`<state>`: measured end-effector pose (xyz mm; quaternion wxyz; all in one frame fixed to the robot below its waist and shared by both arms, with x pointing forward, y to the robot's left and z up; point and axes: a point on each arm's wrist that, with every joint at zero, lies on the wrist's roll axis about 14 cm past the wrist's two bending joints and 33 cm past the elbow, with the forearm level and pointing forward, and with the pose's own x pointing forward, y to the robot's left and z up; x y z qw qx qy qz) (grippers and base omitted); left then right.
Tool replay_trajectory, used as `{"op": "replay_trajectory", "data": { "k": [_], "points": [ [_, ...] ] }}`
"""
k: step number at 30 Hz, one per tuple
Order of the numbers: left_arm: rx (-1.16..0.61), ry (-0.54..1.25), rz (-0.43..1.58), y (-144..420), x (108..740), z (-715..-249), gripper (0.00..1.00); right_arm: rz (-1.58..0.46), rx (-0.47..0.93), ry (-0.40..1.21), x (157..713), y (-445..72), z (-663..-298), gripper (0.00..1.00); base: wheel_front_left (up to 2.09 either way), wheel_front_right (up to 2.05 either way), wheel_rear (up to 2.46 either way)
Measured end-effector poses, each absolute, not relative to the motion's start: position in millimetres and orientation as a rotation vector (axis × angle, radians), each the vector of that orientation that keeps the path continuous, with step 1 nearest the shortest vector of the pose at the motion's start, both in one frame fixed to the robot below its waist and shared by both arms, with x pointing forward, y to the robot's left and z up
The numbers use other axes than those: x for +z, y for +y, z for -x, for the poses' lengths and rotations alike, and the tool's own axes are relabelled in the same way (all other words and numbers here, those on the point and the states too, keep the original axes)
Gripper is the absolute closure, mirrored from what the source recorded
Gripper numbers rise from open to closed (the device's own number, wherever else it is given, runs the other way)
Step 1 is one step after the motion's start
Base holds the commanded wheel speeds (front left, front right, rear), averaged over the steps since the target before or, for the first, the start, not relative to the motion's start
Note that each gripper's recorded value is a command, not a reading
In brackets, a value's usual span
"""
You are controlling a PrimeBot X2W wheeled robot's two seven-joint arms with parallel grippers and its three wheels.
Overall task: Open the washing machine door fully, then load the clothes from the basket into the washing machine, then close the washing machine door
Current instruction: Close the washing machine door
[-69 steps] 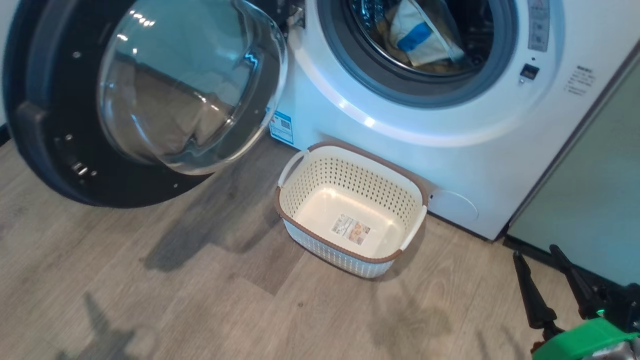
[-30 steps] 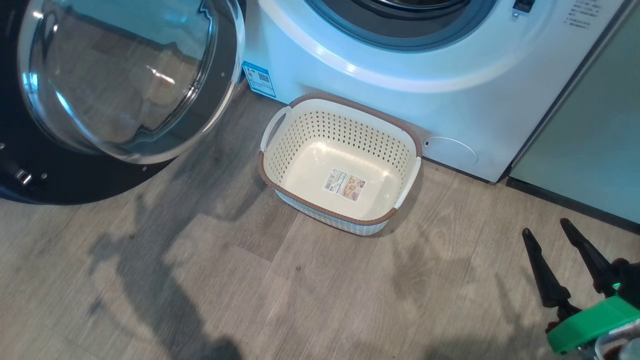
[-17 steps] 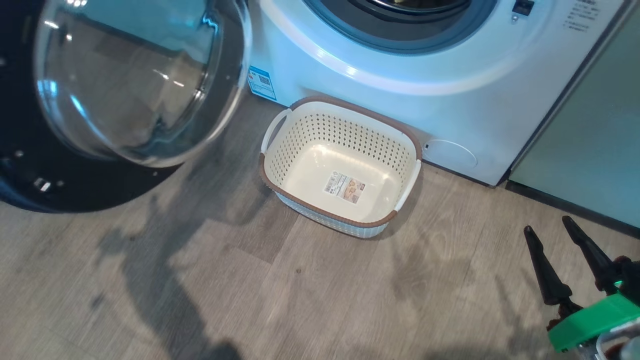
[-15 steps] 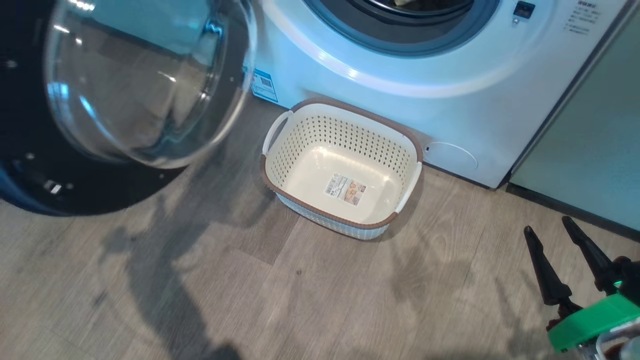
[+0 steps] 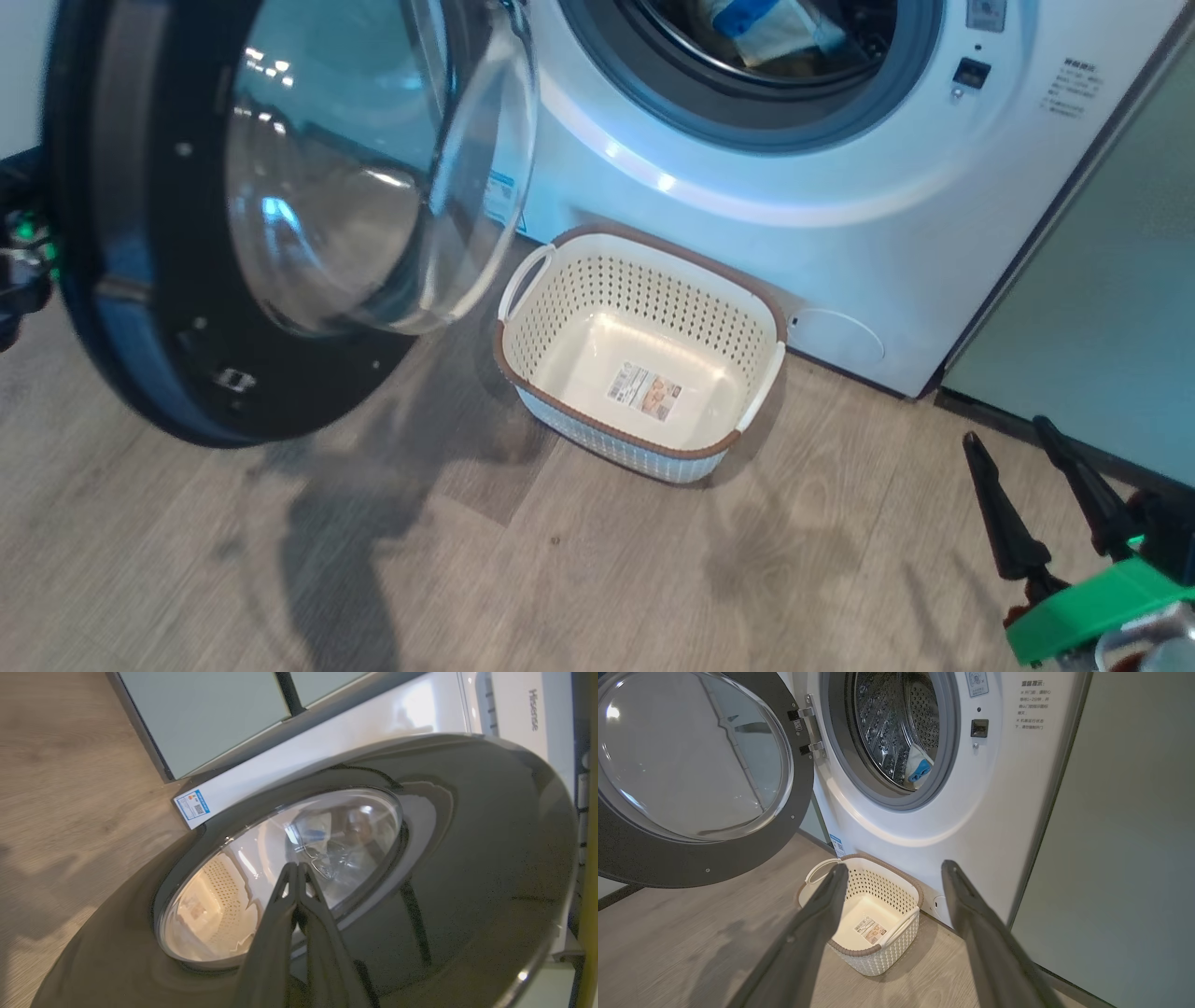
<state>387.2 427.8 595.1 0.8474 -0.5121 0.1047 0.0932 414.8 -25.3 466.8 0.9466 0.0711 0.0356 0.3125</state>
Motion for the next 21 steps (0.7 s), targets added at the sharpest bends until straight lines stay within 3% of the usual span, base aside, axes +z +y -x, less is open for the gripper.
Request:
{"op": "replay_trajectory", "data": {
  "k": [21],
  "points": [
    [-0.143, 0.345, 1.061, 303, 594, -404, 1.00, -0.173, 0.582, 0.038, 484, -33, -398, 0.00, 0.00, 0.00, 0.00]
  ]
}}
